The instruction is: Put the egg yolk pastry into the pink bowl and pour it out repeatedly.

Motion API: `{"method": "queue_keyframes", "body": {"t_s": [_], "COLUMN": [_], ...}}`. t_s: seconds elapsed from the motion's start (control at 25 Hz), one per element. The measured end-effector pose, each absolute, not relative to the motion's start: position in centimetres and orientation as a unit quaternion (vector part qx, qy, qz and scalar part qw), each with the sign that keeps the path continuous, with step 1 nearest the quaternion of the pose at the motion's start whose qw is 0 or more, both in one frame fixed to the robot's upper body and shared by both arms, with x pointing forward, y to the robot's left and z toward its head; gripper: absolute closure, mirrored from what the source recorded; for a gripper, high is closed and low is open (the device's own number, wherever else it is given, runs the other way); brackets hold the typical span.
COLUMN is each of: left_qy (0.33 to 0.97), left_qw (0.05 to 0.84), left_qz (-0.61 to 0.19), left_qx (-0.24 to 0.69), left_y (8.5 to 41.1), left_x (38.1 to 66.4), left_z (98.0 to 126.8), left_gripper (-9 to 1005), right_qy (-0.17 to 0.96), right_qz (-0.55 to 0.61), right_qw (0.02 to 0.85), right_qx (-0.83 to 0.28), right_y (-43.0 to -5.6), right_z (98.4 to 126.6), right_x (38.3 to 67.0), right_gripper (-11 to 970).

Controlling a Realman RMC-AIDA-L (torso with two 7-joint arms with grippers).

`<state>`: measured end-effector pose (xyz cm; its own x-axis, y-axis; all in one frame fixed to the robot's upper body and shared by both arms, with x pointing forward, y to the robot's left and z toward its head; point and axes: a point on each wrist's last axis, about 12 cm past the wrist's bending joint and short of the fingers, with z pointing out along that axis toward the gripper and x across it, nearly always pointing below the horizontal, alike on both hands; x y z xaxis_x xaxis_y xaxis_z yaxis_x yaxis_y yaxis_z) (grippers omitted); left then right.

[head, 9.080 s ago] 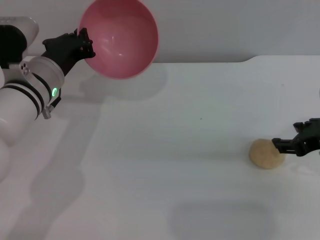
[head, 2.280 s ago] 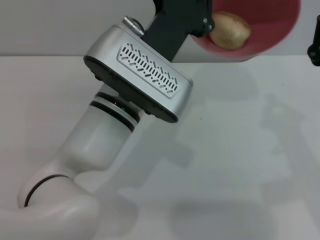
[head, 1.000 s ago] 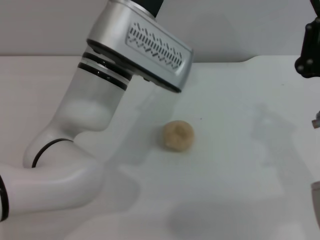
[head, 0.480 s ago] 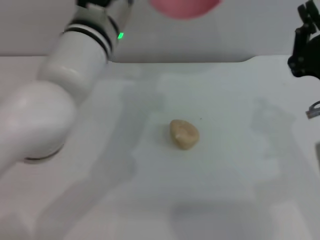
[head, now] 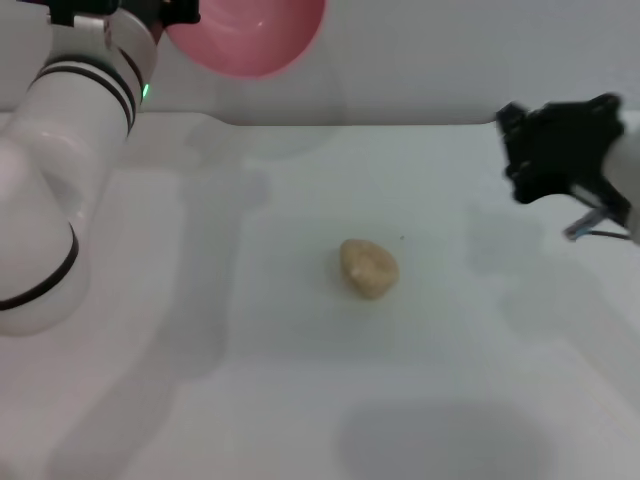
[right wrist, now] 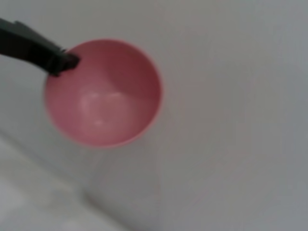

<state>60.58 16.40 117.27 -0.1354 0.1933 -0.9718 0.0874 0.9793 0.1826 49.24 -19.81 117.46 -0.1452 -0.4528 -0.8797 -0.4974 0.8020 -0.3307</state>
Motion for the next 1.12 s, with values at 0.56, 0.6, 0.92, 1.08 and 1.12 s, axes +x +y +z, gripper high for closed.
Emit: {"method": "queue_keyframes", "body": {"t_s": [0.56, 0.6, 0.92, 1.08, 1.12], "left_qy": [0.785, 0.785, 0.789, 0.787, 0.786], "left_qw": [0.603, 0.603, 0.596, 0.596, 0.596], "left_qz": [0.032, 0.032, 0.025, 0.024, 0.023], "left_qx": [0.141, 0.141, 0.149, 0.156, 0.159], "left_y": [13.8, 13.8, 13.4, 13.1, 13.0], "left_x": [58.7, 58.7, 58.2, 58.0, 58.0], "left_z": [115.9, 115.9, 115.6, 115.7, 115.7], "left_gripper": [997, 997, 997, 997, 996], "right_qy": [0.802, 0.802, 0.811, 0.815, 0.815], "right_qz": [0.098, 0.098, 0.107, 0.12, 0.12], "right_qw": [0.462, 0.462, 0.45, 0.438, 0.438], "right_qx": [-0.365, -0.365, -0.358, -0.361, -0.361], "right_y": [-15.7, -15.7, -15.6, -14.8, -14.8], "right_z": [112.4, 112.4, 111.2, 110.2, 110.2], "right_x": [53.1, 53.1, 53.4, 53.7, 53.7], "right_gripper": [828, 805, 645, 598, 587]}}
